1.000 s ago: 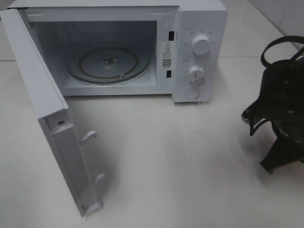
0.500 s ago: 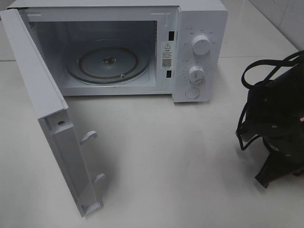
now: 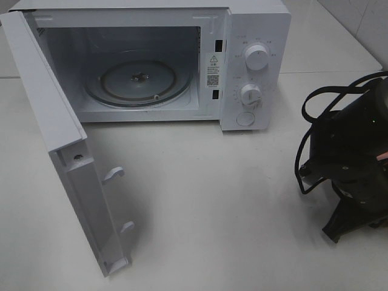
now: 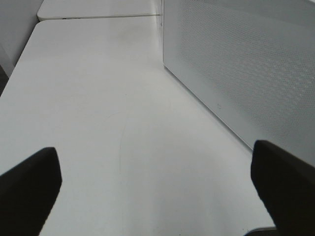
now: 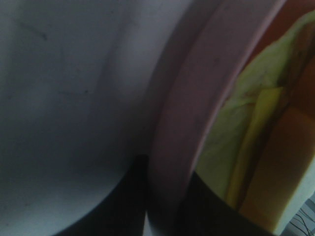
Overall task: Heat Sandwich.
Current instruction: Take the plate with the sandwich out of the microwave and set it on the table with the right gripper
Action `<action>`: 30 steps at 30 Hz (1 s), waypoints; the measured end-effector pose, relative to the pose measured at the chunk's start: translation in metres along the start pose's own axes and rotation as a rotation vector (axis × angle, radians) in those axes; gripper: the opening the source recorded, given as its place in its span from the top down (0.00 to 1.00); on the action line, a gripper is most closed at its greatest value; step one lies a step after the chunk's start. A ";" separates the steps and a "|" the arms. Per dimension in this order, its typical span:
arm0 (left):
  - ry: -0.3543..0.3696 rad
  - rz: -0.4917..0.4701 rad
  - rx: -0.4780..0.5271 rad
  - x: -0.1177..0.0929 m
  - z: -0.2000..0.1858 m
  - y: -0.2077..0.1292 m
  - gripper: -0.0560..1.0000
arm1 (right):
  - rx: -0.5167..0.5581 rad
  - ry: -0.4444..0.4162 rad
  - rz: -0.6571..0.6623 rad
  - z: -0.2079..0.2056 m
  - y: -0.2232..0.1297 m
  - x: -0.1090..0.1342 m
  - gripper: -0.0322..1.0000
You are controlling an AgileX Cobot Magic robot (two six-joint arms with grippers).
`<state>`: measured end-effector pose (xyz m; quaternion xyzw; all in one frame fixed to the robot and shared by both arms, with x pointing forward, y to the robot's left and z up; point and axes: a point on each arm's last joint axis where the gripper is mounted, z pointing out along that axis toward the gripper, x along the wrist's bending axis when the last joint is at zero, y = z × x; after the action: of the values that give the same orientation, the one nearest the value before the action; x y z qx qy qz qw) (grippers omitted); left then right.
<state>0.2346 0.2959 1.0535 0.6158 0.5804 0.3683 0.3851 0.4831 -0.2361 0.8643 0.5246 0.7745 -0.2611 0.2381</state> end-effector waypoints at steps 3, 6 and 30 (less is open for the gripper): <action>0.000 0.000 0.000 0.000 0.000 0.000 0.01 | 0.003 -0.007 -0.001 0.000 0.000 -0.001 0.79; 0.000 0.000 0.000 0.000 0.000 0.000 0.01 | 0.003 -0.006 0.022 -0.004 0.002 -0.004 0.72; 0.000 0.000 0.000 0.000 0.000 0.000 0.01 | -0.226 0.230 0.142 -0.085 -0.032 -0.057 0.23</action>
<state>0.2346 0.2959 1.0535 0.6158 0.5804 0.3683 0.3851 0.4639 -0.2298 0.9700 0.5744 0.7820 -0.0931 0.2231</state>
